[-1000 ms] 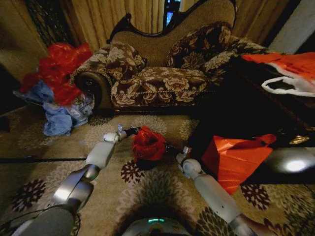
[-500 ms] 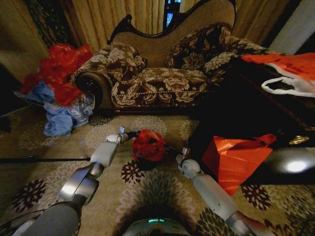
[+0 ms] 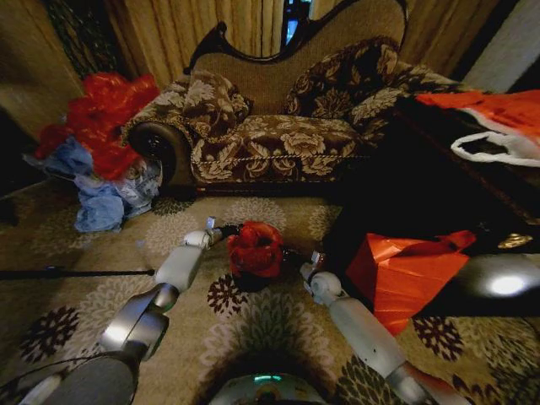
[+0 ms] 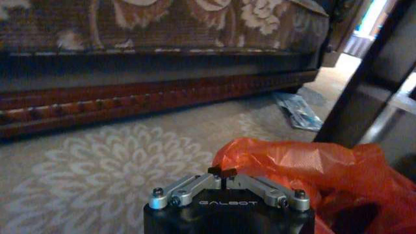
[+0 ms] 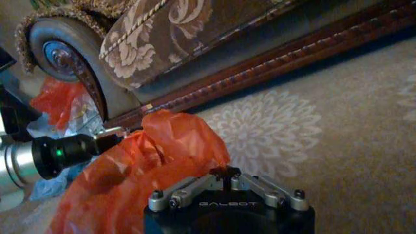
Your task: Place a garbage bag over the trash bin.
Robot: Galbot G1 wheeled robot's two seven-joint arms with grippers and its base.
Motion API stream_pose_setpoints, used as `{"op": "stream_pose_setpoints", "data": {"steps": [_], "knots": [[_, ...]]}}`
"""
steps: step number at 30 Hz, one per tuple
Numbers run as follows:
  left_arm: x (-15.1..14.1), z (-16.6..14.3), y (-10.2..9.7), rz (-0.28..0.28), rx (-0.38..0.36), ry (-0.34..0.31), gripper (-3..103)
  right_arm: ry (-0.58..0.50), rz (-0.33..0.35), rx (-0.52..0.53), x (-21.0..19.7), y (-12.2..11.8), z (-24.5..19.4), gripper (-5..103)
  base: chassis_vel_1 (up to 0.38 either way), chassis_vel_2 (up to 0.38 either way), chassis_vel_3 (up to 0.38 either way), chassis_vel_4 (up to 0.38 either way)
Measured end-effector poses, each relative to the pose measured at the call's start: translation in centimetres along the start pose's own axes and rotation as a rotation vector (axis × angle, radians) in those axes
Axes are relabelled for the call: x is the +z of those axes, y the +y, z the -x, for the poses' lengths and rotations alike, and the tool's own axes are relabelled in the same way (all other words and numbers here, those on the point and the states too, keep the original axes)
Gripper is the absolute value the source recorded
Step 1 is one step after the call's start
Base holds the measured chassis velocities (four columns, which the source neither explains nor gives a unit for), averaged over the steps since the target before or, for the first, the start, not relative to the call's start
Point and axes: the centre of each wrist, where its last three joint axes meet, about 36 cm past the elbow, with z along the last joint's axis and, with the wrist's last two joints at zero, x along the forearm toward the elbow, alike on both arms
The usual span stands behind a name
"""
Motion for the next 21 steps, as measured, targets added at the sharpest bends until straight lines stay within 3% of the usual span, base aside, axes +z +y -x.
{"op": "stream_pose_setpoints", "data": {"steps": [4, 9, 16, 21], "knots": [[-0.8, -0.7, 1.0, 0.033, 0.02, 0.037, 0, 0.006, -0.002, -0.005, 0.0, 0.2, 0.0, 0, 0.0, 0.0, 0.0, 0.0], [-0.7, -1.2, 1.5, 0.025, 0.003, 0.072, 0, 0.012, -0.004, -0.007, 0.1, 0.2, 0.0, 0, 0.0, 0.0, 0.0, 0.0], [-1.0, -1.3, 2.7, -0.072, -0.109, 0.116, 0, 0.027, -0.004, -0.022, 0.7, 0.5, 0.1, 0, 0.0, 0.0, 0.0, 0.0], [-1.0, -1.0, 2.6, -0.081, -0.097, 0.143, 0, 0.036, -0.01, -0.028, 1.1, 0.7, 0.1, 0, 0.0, 0.0, 0.0, 0.0]]}}
